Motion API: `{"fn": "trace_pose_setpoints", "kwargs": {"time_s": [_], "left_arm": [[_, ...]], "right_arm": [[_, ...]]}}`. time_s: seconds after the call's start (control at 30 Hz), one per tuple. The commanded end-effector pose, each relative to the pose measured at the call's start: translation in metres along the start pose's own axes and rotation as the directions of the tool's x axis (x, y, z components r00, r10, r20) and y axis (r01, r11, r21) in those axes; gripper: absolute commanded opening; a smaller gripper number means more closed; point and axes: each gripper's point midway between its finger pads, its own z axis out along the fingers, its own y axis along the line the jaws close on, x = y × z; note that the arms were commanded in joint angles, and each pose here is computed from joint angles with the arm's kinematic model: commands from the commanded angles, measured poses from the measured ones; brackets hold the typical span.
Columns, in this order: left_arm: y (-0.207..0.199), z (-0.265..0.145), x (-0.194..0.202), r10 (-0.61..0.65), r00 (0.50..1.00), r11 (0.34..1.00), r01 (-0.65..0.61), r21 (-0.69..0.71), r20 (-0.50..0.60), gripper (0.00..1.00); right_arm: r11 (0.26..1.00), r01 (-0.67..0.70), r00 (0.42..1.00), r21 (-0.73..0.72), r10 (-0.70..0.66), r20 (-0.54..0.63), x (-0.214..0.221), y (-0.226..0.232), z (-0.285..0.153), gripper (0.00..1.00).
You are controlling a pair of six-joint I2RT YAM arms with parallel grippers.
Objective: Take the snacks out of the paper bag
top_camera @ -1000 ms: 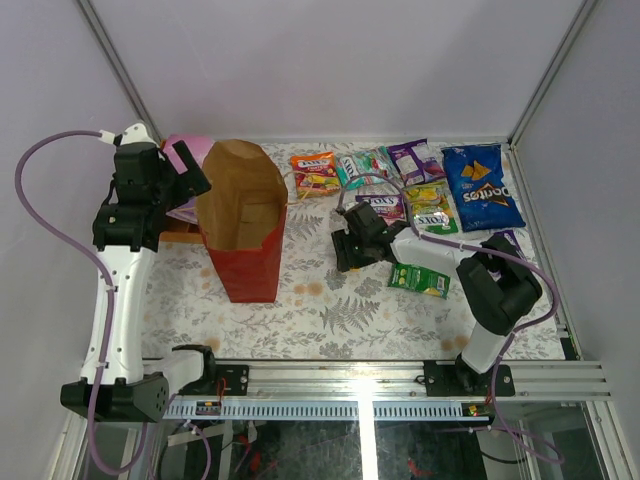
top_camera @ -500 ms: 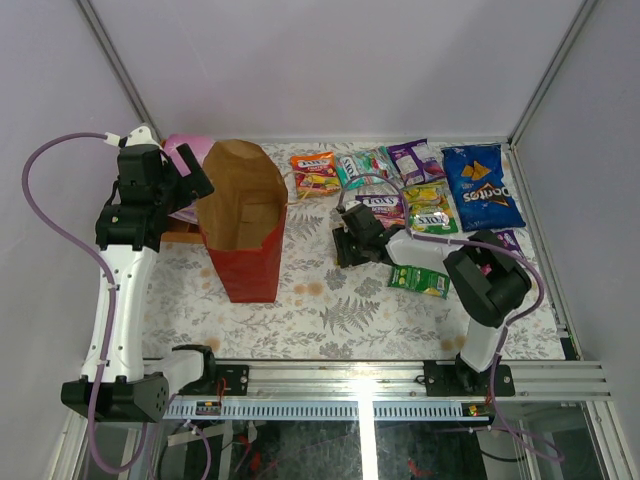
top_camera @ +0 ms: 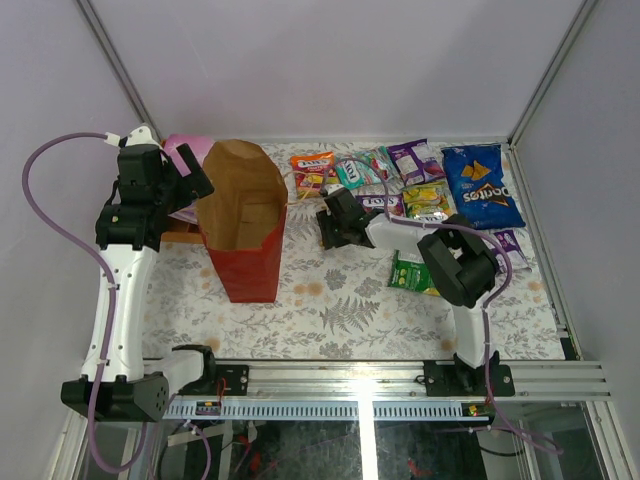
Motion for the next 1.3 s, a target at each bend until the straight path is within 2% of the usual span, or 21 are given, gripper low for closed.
{"fn": "trace_pose_setpoints", "kwargs": {"time_s": [0.0, 0.13, 0.27, 0.33, 0.4, 0.5, 0.53, 0.6, 0.67, 0.73, 0.83, 0.93, 1.1, 1.27], "left_arm": [[-0.002, 0.002, -0.011, -0.006, 0.999, 1.0, 0.006, 0.008, 0.037, 1.0], [0.001, 0.002, -0.01, -0.005, 0.999, 1.0, 0.005, -0.009, 0.036, 1.0], [0.003, 0.005, -0.001, -0.009, 1.0, 1.0, 0.009, -0.003, 0.024, 1.0], [-0.002, 0.005, 0.0, -0.011, 1.0, 1.0, 0.01, 0.024, 0.021, 1.0], [-0.006, 0.001, -0.004, -0.012, 0.999, 0.999, 0.01, 0.047, 0.033, 1.0], [-0.007, -0.004, -0.01, -0.008, 0.998, 0.999, 0.005, 0.049, 0.057, 1.0], [-0.007, -0.006, -0.012, -0.006, 0.998, 0.999, 0.003, 0.05, 0.065, 1.0], [-0.005, -0.007, -0.01, -0.005, 0.998, 0.999, 0.002, 0.047, 0.069, 1.0], [-0.005, -0.006, -0.006, 0.001, 0.998, 0.999, -0.004, 0.053, 0.067, 1.0], [-0.005, -0.003, -0.002, 0.004, 0.998, 0.998, -0.007, 0.059, 0.058, 1.0], [-0.009, 0.003, 0.003, 0.004, 0.999, 0.996, -0.008, 0.086, 0.045, 1.0], [-0.014, 0.006, 0.004, 0.001, 0.999, 0.994, -0.005, 0.108, 0.037, 1.0], [-0.01, 0.006, 0.005, 0.002, 0.999, 0.996, -0.007, 0.092, 0.045, 1.0], [-0.007, 0.003, 0.005, 0.005, 0.999, 0.996, -0.009, 0.084, 0.053, 1.0]], "right_arm": [[0.996, 0.053, 0.997, 0.072, -0.048, -0.065, 0.006, -0.024, 0.01, 0.5], [0.997, 0.06, 0.996, 0.056, -0.056, -0.066, -0.005, -0.038, 0.006, 0.52], [0.996, 0.087, 0.996, -0.026, -0.086, 0.025, -0.051, -0.024, -0.028, 0.55], [0.99, 0.112, 0.989, -0.082, -0.103, 0.106, -0.08, -0.008, -0.057, 0.63], [0.98, 0.139, 0.974, -0.143, -0.11, 0.197, -0.105, 0.008, -0.094, 0.78], [0.972, 0.162, 0.94, -0.173, -0.099, 0.326, -0.125, 0.016, -0.15, 0.97], [0.973, 0.161, 0.928, -0.167, -0.091, 0.362, -0.127, 0.014, -0.167, 1.0], [0.983, 0.124, 0.921, -0.139, -0.062, 0.385, -0.118, 0.002, -0.19, 0.99], [0.997, 0.056, 0.943, -0.057, -0.034, 0.331, -0.092, -0.024, -0.193, 0.99], [0.995, -0.041, 0.966, 0.089, 0.017, 0.256, -0.059, -0.062, -0.194, 0.99], [0.939, -0.222, 0.97, 0.261, 0.186, 0.155, -0.005, -0.115, -0.198, 0.99], [0.851, -0.362, 0.932, 0.381, 0.342, 0.12, 0.044, -0.146, -0.203, 0.99], [0.757, -0.45, 0.883, 0.474, 0.456, 0.11, 0.087, -0.158, -0.2, 0.99], [0.715, -0.438, 0.879, 0.546, 0.466, 0.095, 0.105, -0.172, -0.184, 0.99]]}}
